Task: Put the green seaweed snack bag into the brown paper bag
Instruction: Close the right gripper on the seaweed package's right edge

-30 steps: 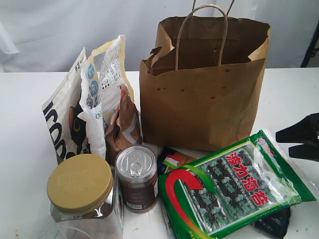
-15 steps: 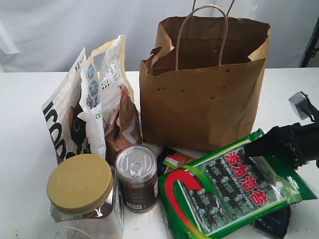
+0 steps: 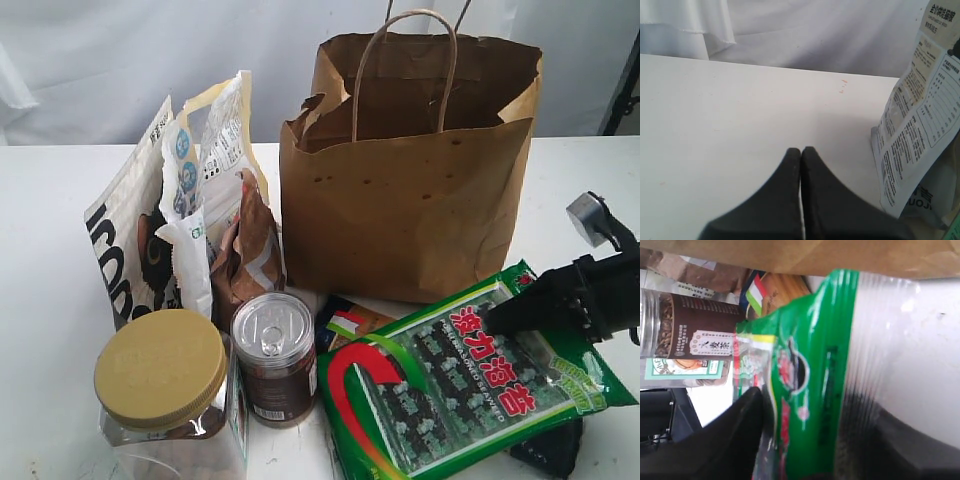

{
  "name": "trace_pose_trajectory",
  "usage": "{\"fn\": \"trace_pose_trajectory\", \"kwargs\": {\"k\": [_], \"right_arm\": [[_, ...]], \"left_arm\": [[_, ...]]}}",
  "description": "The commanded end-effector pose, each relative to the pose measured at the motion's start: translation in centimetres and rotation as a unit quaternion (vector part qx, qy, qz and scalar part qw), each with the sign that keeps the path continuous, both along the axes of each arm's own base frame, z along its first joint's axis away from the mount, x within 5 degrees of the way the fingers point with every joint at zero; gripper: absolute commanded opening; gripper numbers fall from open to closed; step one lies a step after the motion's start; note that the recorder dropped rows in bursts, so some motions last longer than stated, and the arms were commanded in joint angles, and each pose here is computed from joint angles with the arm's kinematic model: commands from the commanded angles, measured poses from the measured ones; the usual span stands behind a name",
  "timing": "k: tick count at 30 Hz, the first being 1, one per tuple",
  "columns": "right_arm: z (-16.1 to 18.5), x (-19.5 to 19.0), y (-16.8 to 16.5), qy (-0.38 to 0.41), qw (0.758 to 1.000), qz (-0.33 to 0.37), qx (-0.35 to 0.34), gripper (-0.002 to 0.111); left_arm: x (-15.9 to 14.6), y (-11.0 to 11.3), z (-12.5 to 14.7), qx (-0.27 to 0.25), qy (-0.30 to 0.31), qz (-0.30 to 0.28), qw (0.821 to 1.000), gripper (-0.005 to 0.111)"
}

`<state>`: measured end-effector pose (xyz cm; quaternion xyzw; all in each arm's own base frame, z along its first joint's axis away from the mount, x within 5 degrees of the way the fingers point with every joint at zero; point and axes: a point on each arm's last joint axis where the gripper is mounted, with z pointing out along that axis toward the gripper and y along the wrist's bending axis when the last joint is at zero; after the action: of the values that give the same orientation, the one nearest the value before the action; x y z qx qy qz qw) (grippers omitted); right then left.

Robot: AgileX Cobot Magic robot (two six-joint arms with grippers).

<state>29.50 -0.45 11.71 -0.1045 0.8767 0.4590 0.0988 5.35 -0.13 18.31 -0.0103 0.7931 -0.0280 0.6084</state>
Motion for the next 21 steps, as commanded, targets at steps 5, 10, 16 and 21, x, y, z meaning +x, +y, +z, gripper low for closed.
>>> {"fn": "trace_pose_trajectory", "kwargs": {"k": [5,10,16,21], "right_arm": [[0.3,-0.4,0.5,0.012,0.999,0.032,0.010,0.012],[0.8,-0.1,0.3,0.032,0.999,0.027,-0.003,0.000],[2.9,-0.1,0.2,0.002,1.000,0.023,-0.019,0.000],[4.5,-0.3,0.2,-0.004,1.000,0.010,-0.025,0.000]], "left_arm": [[0.0,0.0,-0.1,0.000,-0.004,-0.003,1.000,0.000],[0.0,0.0,-0.1,0.000,-0.004,-0.003,1.000,0.000],[0.0,0.0,-0.1,0.000,-0.004,-0.003,1.000,0.000],[0.0,0.0,-0.1,0.000,-0.004,-0.003,1.000,0.000]]}}
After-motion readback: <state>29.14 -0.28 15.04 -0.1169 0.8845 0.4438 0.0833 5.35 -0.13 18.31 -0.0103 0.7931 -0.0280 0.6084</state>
